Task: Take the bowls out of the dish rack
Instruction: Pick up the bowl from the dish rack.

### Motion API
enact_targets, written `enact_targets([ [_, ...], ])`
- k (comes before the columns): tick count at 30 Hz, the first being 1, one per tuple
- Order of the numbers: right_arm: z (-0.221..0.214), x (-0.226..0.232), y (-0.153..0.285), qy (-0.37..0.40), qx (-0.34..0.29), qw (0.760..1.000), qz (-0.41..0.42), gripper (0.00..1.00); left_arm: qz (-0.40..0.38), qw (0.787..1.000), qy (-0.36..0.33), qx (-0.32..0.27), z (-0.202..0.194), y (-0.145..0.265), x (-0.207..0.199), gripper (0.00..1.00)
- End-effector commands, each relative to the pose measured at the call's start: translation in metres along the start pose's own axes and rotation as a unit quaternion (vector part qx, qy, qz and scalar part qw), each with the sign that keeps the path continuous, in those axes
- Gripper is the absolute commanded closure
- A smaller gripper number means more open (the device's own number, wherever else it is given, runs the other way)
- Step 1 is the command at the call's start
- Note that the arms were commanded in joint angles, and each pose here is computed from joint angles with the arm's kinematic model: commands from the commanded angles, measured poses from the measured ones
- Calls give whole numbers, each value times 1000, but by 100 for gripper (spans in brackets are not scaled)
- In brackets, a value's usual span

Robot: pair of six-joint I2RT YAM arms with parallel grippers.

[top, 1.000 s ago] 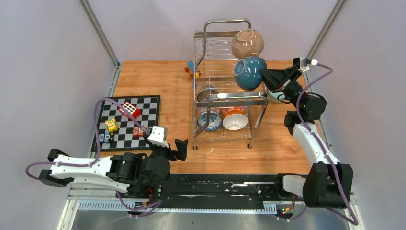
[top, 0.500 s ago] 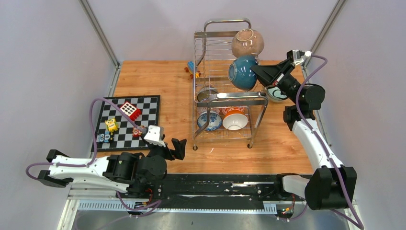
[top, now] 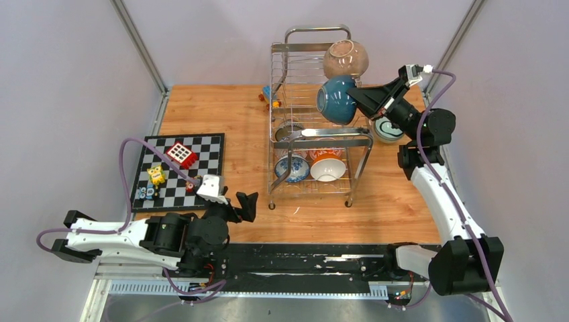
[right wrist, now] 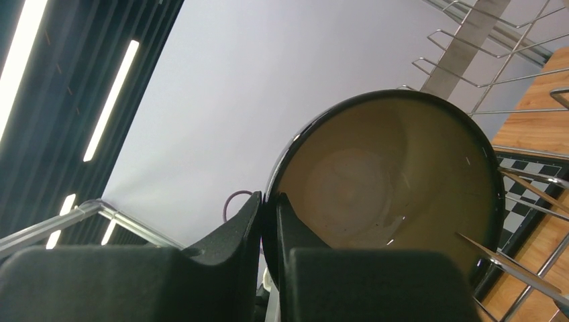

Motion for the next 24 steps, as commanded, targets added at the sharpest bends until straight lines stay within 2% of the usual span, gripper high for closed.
enact_targets([
  [1,11,27,-13,26,-50,998,16,97,6,1000,19,-24,20,1,-2,0],
  [8,20,40,-19,26,-71,997,11,97,5,999,19,-29,27,2,-3,0],
  [18,28,79,-25,56,-64,996,26,97,3,999,28,-29,30,4,-2,0],
  [24,21,109,-18,110,-44,993,20,97,7,999,31,-34,37,6,3,0],
])
Point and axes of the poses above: each gripper's point midway between its finger pads, its own y axis back along the fingers, its own x axis along the line the jaws close on, z = x × y, the point moved 5 cm from there along y, back along the fingers, and after that the axes turned 7 degrees about y, right-handed, at the moved point
